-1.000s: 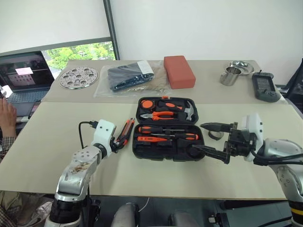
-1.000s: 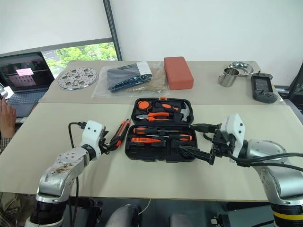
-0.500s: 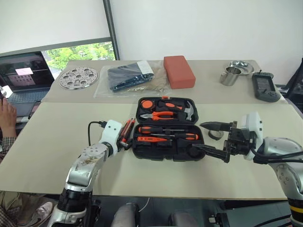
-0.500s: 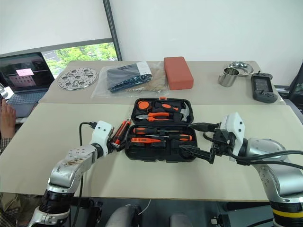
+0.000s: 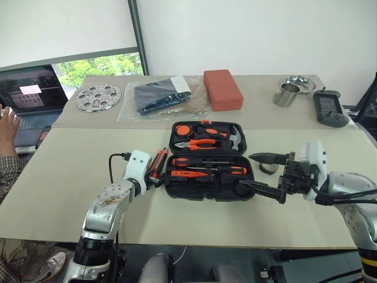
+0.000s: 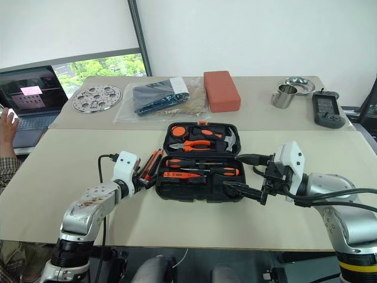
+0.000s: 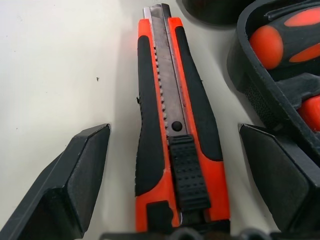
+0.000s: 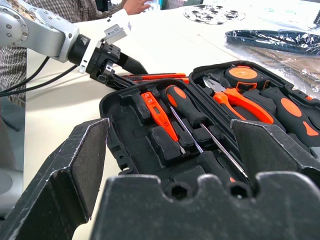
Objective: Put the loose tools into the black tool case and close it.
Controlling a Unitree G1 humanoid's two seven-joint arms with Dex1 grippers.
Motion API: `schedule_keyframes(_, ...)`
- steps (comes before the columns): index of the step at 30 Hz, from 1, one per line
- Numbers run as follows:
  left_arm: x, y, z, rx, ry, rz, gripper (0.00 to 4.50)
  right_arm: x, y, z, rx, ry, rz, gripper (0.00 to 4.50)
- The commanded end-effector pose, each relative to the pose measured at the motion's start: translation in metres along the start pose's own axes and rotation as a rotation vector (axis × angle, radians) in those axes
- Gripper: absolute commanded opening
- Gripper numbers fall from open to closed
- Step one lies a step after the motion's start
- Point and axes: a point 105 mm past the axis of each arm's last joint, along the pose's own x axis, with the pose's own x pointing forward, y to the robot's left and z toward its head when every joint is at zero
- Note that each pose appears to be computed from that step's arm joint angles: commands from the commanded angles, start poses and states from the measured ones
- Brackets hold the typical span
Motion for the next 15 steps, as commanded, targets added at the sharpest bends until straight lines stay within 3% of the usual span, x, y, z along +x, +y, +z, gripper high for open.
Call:
schedule_keyframes(1,-0.004,0.001,-0.009,-0.016,0.021,-0.018,3.9,0.0,0.0,0.016,-0.056,-0.061,0.014,4.5)
schedule_keyframes(7,-0.004,0.002,-0.007,-0.012,0.012,-0.023,1.88,0.001,-0.001,0.015,-0.054,-0.064,0.02,4.5)
schedule_keyframes(12,-0.005,0.005,-0.006,-0.012,-0.001,-0.017,1.78,0.001,-0.001,0.015,-0.055,-0.064,0.02,4.5)
schedule_keyframes(15,-0.007,0.014,0.011,0.003,-0.094,-0.014,1.78,0.0,-0.001,0.015,-0.056,-0.064,0.016,4.5)
